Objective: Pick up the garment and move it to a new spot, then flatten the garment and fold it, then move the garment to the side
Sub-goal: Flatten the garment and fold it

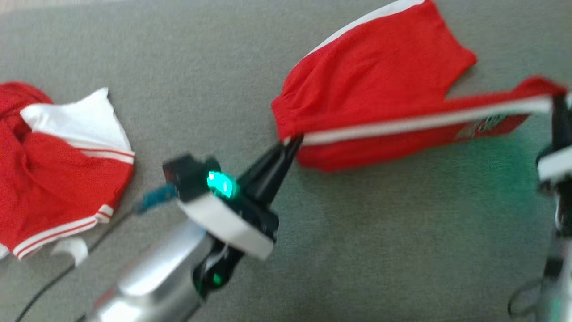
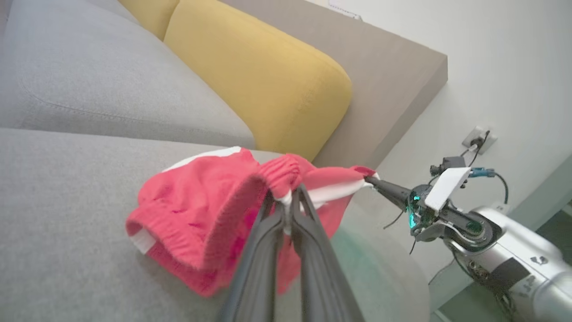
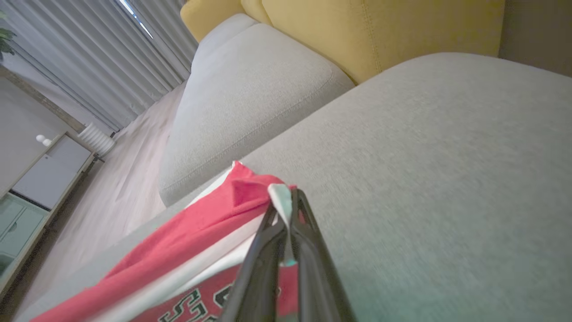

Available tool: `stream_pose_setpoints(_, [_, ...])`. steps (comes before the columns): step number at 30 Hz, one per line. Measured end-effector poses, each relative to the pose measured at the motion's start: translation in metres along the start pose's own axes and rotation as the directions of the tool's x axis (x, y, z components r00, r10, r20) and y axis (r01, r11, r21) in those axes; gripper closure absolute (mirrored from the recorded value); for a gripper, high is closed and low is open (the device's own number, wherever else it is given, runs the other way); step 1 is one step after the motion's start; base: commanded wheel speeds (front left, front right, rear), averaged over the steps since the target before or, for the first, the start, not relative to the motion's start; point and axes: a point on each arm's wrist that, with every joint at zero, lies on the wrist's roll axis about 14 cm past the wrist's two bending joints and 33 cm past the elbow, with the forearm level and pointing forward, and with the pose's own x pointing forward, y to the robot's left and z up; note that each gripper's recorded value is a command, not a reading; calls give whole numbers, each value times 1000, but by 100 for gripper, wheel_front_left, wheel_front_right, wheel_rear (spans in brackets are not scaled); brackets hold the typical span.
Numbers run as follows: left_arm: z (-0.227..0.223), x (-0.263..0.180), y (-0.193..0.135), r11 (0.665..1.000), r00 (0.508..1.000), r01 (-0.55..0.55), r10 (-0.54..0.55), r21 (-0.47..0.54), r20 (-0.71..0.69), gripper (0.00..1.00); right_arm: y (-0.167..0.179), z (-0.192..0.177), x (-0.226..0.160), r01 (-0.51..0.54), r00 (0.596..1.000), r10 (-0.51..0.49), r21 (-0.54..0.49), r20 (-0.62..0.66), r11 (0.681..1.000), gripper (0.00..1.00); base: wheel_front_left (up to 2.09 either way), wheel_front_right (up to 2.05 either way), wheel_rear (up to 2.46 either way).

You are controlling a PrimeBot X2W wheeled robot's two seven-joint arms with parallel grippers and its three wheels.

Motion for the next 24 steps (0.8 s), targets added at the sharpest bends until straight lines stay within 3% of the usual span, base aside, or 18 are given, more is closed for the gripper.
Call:
stream_pose_setpoints(2, [8, 13, 22, 998, 1000, -28, 28, -48, -1, 100, 21, 5, 37, -29, 1000, 29, -22, -8, 999, 100, 0, 0, 0])
stream_pose_setpoints(8, [11, 26, 57, 988, 996, -91, 91, -123, -5, 100, 51, 1, 88, -67, 997, 65, -60, -42, 996, 100, 0, 0, 0])
stream_pose_setpoints(19, [4, 34, 99, 966, 982, -186, 186, -179, -19, 100, 87, -24, 148, -102, 992, 91, -118, -91, 988, 100, 0, 0, 0])
stream_pose_setpoints(21, [4, 36, 102, 964, 981, -192, 192, -185, -19, 100, 91, -27, 154, -107, 991, 96, -127, -91, 986, 83, 0, 0, 0])
stream_pose_setpoints(23, [4, 37, 105, 963, 980, -197, 197, -185, -17, 73, 94, -29, 158, -114, 991, 103, -130, -88, 985, 65, 0, 0, 0])
stream_pose_setpoints(24, [4, 37, 105, 963, 980, -197, 197, -185, -17, 62, 94, -29, 158, -114, 991, 103, -130, -88, 985, 47, 0, 0, 0])
